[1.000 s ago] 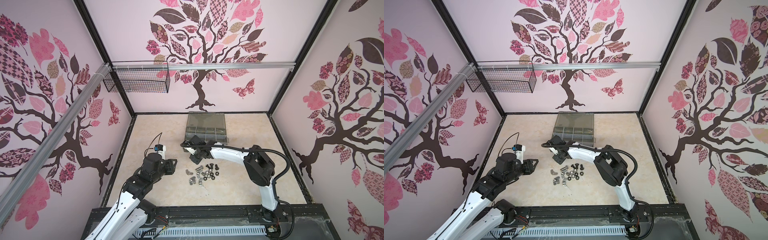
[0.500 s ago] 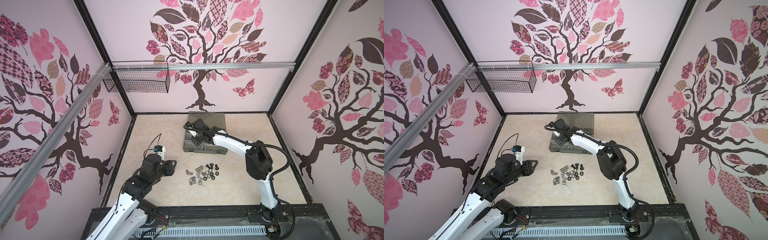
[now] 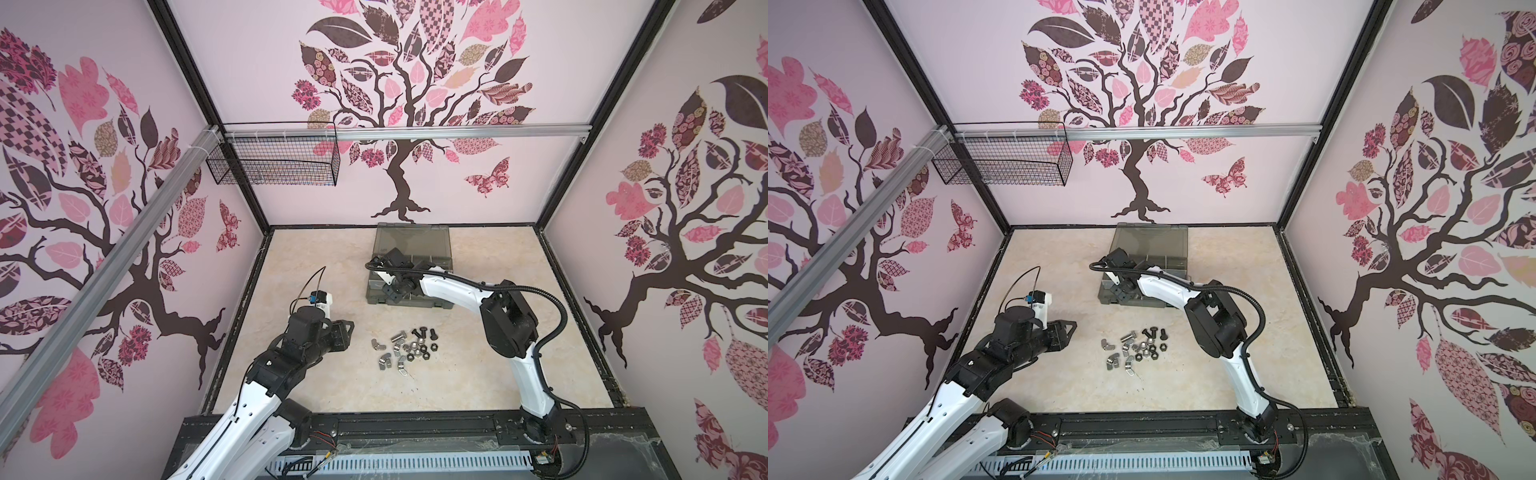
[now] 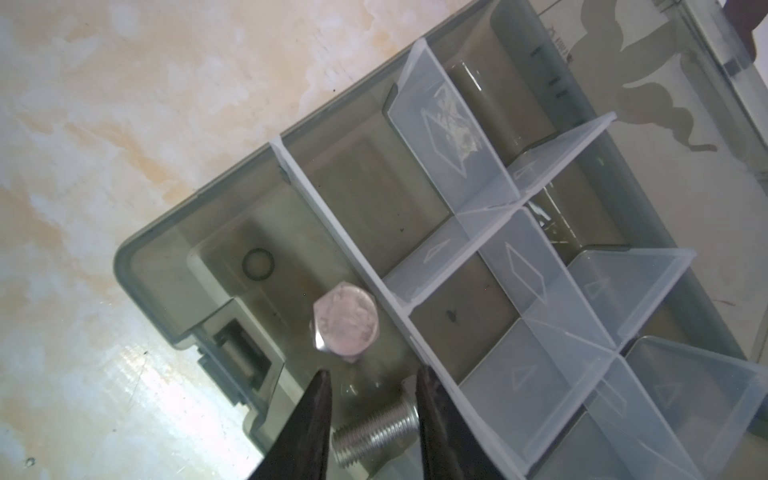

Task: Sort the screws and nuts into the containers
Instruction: 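Carry the silver bolt into the organizer box and open the right gripper, then withdraw the right gripper while the left gripper reaches to a silver bolt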

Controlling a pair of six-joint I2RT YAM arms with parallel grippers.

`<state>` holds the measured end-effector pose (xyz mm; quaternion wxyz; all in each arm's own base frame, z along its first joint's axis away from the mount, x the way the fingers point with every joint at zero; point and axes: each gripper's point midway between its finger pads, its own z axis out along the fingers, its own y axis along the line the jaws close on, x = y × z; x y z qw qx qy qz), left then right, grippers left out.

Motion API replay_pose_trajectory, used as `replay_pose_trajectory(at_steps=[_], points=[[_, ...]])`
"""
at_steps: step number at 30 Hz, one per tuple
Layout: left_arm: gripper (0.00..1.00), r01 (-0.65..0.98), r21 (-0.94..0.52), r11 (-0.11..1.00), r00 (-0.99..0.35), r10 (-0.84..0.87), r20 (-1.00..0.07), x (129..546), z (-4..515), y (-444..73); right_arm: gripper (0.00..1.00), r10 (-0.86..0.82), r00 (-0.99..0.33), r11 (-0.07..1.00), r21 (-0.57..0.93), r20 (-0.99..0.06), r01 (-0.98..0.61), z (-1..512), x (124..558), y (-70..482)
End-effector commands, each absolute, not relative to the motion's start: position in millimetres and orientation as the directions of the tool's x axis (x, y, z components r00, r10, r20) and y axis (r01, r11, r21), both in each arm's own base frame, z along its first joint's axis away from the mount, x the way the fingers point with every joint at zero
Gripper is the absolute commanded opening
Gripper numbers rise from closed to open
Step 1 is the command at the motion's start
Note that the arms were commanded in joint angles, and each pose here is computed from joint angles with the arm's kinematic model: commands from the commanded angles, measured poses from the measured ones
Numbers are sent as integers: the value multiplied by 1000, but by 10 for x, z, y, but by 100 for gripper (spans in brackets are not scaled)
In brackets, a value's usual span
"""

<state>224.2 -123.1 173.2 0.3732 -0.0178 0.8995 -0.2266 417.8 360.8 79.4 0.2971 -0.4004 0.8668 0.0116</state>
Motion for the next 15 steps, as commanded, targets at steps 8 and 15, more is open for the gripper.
replay_pose_trajectory(at_steps=[8,15], points=[[38,194,-402,895,-744,-133,-655,2300,1631,-1348,39,-567,-475,741,-165,-673,-650,1695,4008,3425],[38,259,-356,898,-752,-43,-657,2375,1504,-1534,41,-358,-579,845,10,-733,-535,1724,3527,2774]])
